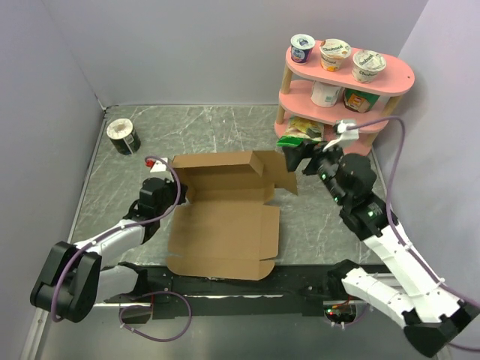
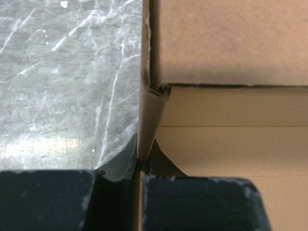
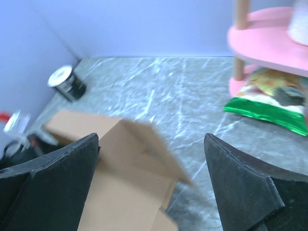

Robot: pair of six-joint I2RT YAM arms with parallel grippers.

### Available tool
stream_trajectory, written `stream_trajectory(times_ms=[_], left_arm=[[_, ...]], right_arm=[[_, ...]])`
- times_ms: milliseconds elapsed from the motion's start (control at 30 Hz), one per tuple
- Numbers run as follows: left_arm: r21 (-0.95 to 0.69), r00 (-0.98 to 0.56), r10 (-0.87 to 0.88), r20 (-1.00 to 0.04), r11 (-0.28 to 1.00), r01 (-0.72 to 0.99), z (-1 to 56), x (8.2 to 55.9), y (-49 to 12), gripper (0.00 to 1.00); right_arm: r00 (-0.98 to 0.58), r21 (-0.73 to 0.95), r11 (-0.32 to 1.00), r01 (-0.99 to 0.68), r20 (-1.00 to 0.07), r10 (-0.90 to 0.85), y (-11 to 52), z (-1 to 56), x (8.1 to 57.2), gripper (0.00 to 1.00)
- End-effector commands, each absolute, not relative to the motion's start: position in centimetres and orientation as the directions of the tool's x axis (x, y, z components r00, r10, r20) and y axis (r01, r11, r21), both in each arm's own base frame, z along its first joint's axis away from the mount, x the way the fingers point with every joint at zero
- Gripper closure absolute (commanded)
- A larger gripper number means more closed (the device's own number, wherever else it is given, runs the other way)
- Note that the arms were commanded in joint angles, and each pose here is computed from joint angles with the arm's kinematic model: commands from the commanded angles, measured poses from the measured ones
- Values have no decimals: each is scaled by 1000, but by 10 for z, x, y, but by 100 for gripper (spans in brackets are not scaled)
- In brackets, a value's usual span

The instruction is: Fold the paper box

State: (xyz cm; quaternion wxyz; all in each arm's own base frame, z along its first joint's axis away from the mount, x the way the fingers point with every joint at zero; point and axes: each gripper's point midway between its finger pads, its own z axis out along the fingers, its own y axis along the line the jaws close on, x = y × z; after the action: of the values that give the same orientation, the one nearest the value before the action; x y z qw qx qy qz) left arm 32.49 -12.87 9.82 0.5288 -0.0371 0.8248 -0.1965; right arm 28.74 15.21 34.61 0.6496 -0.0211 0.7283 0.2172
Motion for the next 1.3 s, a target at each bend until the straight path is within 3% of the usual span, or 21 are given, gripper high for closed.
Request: stream_trajectory(times_ms=[0, 300, 500, 733, 1267], left_arm=[[-395, -347, -299, -889, 883, 253, 131, 329, -141, 99], [-412, -303, -318, -898, 851, 327, 149, 318, -148, 99], [-445, -317, -359, -878, 856, 263, 145, 322, -142, 99], [-457, -331, -378, -865, 865, 206, 138, 325, -136, 99], [-411, -344, -352, -871, 904, 116, 126, 326, -138, 99]], right_arm=[[-263, 398, 856, -329, -910, 321, 148, 338, 305, 6], [-392, 446, 879, -170, -849, 355, 128, 247, 344, 7], [-406, 588, 800, -118, -764, 501, 141, 212, 332, 9], [-386, 614, 786, -64, -742, 548, 178, 184, 311, 9], [-304, 420, 832, 364, -790, 532, 188, 149, 304, 1]])
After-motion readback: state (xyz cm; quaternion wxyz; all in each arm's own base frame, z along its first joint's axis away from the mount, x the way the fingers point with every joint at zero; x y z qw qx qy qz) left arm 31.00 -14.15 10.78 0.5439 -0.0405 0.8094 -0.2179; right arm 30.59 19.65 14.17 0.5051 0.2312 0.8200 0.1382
